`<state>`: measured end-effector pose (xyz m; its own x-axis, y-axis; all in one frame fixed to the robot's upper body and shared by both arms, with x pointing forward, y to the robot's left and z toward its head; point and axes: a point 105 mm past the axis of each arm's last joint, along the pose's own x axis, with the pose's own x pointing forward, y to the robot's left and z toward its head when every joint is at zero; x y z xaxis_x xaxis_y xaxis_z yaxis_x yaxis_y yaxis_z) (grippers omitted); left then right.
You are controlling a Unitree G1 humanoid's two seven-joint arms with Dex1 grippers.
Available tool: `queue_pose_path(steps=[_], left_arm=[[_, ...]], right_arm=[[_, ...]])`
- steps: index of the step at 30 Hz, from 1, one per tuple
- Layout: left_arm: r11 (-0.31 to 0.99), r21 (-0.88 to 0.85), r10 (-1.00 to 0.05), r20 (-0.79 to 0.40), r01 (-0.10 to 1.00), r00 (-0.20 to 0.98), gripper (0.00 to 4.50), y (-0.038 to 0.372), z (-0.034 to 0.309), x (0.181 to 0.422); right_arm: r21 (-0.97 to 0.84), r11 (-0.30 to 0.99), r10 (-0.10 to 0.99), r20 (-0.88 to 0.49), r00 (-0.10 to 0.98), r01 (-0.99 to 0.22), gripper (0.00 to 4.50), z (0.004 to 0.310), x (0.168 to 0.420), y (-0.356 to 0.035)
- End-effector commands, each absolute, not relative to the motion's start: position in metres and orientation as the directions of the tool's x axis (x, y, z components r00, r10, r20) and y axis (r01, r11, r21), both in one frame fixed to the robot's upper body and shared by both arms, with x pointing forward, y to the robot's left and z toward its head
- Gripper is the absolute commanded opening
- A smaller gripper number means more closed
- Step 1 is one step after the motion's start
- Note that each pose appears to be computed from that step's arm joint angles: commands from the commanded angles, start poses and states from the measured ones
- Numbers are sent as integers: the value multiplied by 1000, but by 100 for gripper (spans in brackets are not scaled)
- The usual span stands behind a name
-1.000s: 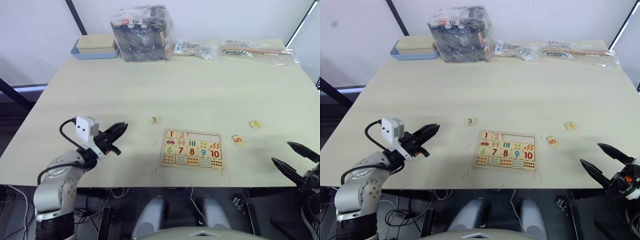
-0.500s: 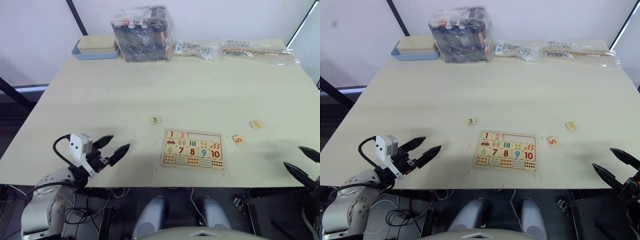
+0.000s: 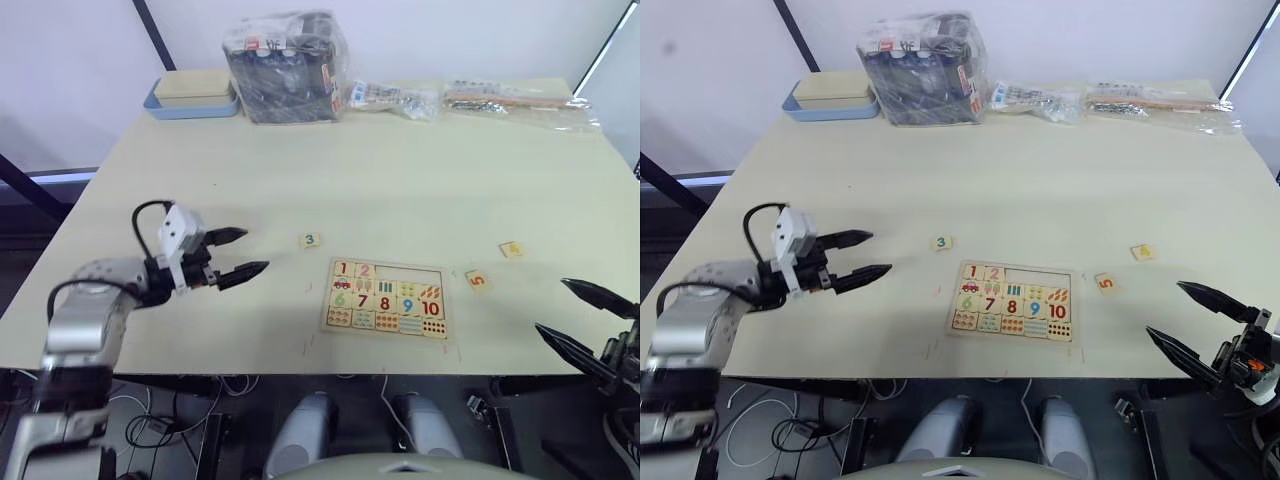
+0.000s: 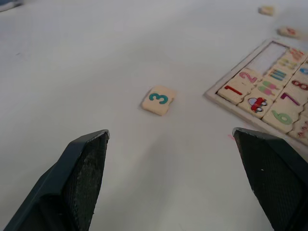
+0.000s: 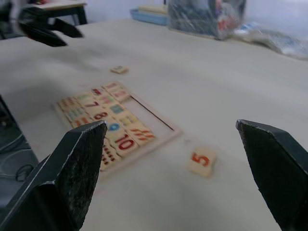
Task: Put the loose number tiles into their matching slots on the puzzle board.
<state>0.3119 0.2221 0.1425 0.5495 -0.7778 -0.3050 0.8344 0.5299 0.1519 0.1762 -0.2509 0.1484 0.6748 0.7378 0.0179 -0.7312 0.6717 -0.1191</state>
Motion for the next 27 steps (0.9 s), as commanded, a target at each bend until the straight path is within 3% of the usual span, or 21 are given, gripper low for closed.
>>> queue_pose_path(steps=[1, 9, 20, 23, 25, 27], left_arm=[[408, 191, -796, -404, 892, 451, 437, 208, 143, 328], [248, 222, -756, -565, 943, 332, 437, 172, 137, 370], [177, 204, -696, -665, 963, 269, 437, 168, 122, 382], [182, 208, -690, -670, 961, 276, 378, 168, 119, 384], [189, 212, -690, -666, 959, 283, 292, 169, 119, 385], [192, 211, -692, -663, 958, 284, 292, 169, 117, 384]], right_arm=[[-157, 607, 792, 44, 609, -779, 450, 164, 172, -241], [-198, 547, 833, 40, 551, -813, 450, 174, 173, -230], [-233, 565, 819, 46, 572, -791, 450, 177, 170, -230], [-233, 573, 814, 48, 579, -786, 450, 175, 168, -230], [-233, 577, 811, 50, 582, -783, 450, 174, 168, -230], [-231, 580, 809, 51, 585, -781, 450, 173, 167, -230]])
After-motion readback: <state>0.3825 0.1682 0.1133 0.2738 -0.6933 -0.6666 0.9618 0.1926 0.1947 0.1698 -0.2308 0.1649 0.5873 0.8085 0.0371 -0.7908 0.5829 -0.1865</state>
